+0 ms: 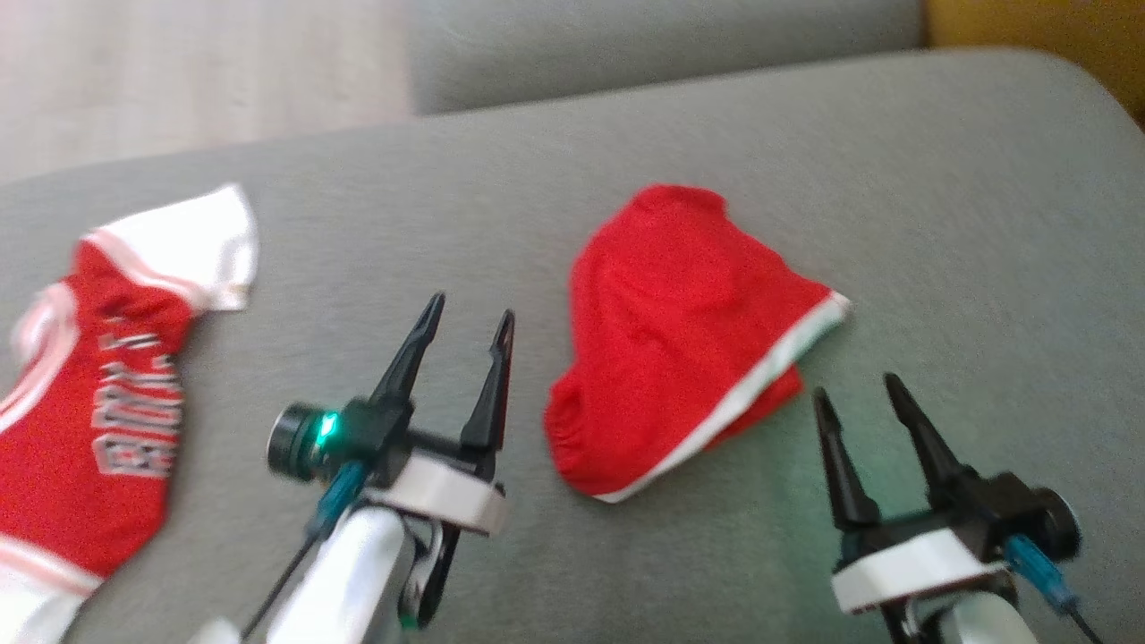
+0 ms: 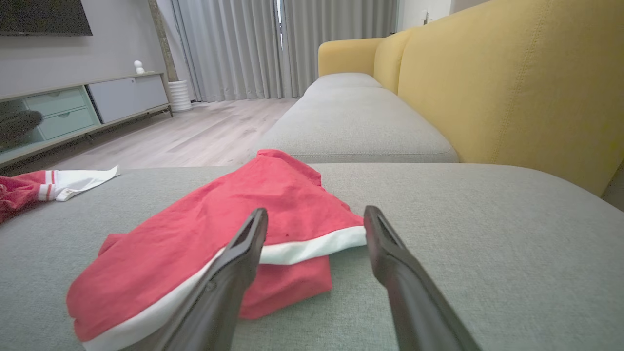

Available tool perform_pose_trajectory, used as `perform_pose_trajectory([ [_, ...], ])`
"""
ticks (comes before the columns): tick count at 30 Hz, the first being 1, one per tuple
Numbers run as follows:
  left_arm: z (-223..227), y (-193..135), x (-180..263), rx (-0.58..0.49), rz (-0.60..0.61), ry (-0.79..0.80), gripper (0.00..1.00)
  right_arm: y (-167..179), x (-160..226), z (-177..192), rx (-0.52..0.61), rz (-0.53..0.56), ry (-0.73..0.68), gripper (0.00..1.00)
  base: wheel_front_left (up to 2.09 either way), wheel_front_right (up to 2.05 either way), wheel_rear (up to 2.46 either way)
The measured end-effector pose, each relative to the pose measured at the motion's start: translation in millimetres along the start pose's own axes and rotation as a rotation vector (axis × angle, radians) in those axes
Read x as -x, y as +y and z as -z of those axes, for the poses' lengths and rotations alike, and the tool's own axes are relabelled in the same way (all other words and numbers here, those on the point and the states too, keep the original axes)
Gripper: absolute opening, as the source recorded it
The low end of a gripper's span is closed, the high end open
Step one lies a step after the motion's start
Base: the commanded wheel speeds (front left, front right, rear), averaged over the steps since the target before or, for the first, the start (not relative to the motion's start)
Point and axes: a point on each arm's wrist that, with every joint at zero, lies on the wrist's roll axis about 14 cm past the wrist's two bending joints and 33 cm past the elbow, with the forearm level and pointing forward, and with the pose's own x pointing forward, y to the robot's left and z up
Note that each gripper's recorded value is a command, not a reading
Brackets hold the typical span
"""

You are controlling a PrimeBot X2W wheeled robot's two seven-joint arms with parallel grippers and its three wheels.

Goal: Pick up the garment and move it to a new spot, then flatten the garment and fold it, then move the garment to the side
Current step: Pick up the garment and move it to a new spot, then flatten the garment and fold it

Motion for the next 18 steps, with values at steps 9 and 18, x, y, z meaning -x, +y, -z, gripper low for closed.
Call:
perform_pose_trajectory([
  [9,-9,55,107,0.038,-0.344,-0.063,1.00,4,10,0,-0.018,-0.014,-0.003,1.00,0.00,0.00,0.00],
  [18,0,53,149,0.016,-0.411,-0.043,1.00,4,23,-4,0.003,-0.011,-0.019,1.00,0.00,0.00,0.00],
])
